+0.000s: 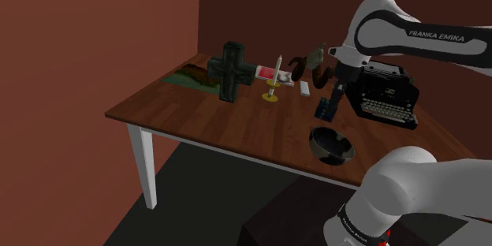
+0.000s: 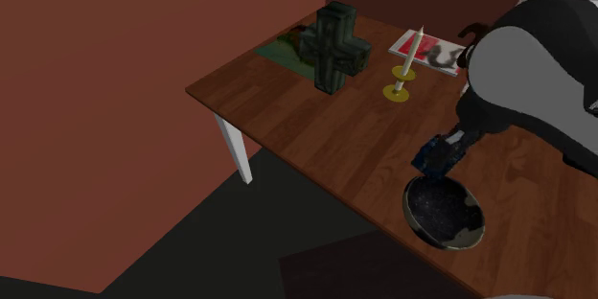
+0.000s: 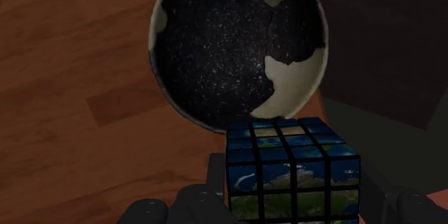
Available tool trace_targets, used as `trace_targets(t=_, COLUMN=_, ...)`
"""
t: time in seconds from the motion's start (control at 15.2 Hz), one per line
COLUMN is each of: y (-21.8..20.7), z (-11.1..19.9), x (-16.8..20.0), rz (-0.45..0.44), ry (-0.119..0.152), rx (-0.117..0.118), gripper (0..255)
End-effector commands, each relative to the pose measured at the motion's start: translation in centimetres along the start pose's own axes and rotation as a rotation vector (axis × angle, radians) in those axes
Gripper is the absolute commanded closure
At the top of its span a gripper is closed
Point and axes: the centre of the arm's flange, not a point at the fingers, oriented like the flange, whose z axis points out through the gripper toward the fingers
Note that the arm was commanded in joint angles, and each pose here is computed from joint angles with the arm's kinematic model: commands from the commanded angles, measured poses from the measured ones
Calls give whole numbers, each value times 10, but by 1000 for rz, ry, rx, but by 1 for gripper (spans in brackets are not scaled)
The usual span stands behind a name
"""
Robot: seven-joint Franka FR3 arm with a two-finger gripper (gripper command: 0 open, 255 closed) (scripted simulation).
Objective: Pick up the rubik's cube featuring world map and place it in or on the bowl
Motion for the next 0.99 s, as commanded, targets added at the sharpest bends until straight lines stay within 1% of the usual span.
trace_targets(t=0.0, y=7, z=-2, x=-24, rz=-1, ry=-1, rx=0, gripper=255)
trace_targets(t=0.26, y=19, z=-3, x=-71, rz=-1, ry=-1, rx=0, gripper=255)
trace_targets(t=0.92, y=20, z=50, x=-70, rz=-1, ry=0, rx=0, gripper=255)
